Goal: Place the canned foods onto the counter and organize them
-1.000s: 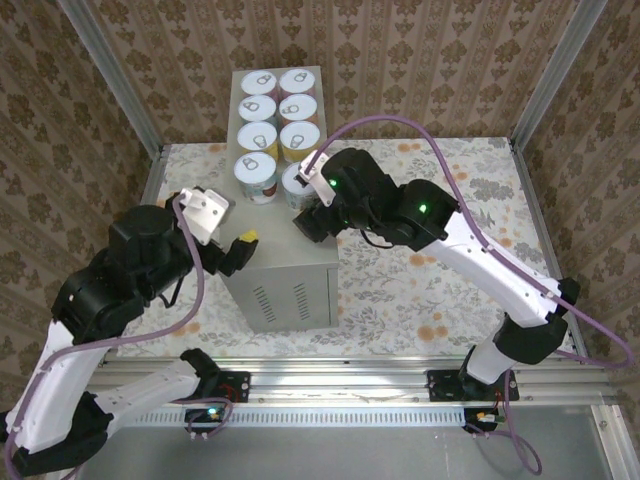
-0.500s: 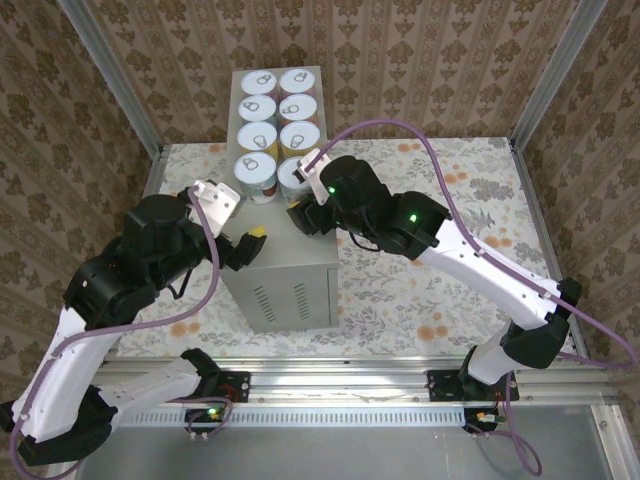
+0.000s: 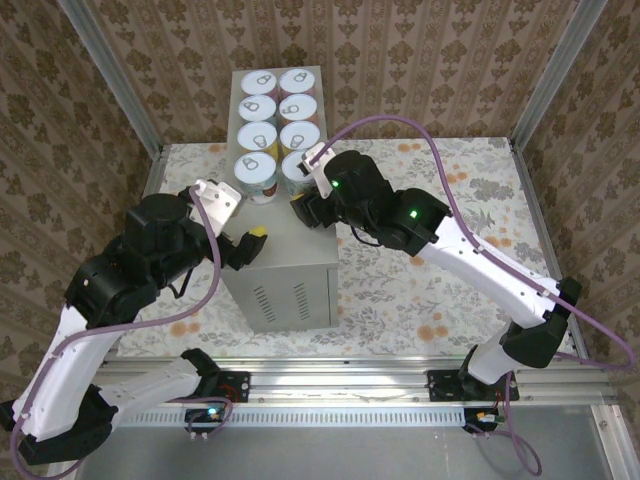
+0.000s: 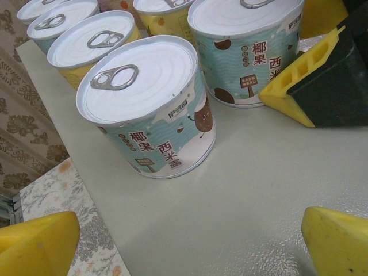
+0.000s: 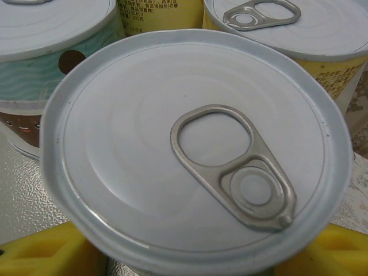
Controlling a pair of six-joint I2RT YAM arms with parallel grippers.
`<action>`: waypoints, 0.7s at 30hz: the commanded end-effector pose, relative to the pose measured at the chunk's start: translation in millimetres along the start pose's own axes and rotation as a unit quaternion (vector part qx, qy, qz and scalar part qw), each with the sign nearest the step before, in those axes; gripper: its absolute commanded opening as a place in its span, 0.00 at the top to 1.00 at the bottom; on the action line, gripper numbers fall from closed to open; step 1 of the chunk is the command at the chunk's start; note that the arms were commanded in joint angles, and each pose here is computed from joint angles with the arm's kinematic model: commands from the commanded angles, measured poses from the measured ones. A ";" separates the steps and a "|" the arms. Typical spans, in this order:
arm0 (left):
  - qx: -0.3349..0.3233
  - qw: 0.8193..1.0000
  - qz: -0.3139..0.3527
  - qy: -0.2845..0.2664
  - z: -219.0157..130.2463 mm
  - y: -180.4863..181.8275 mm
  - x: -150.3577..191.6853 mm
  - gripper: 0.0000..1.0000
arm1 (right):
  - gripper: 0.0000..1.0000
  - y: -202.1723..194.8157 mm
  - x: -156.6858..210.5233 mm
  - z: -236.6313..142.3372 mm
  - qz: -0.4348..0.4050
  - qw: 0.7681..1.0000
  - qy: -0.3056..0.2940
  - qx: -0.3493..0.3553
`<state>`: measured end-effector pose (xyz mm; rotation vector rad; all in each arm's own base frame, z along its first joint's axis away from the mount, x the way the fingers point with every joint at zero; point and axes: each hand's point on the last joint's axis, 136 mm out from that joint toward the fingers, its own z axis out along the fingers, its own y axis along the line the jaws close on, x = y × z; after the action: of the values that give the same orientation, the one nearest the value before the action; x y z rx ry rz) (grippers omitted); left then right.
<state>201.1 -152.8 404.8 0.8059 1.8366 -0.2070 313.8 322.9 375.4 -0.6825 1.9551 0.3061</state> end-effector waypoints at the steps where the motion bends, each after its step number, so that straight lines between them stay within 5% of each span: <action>1: 0.002 1.000 -0.009 -0.024 -6.4 2.2 -13.9 0.00 | 0.31 -1.3 4.3 2.6 0.003 1.000 0.006 0.000; 21: -0.002 1.000 -0.007 -0.024 -6.2 2.9 -12.4 0.00 | 0.31 -4.4 4.7 13.8 0.002 1.000 0.013 0.002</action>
<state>202.2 -153.9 403.9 0.8081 1.8401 -0.2057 317.8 324.1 374.8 -0.6813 1.9513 0.3092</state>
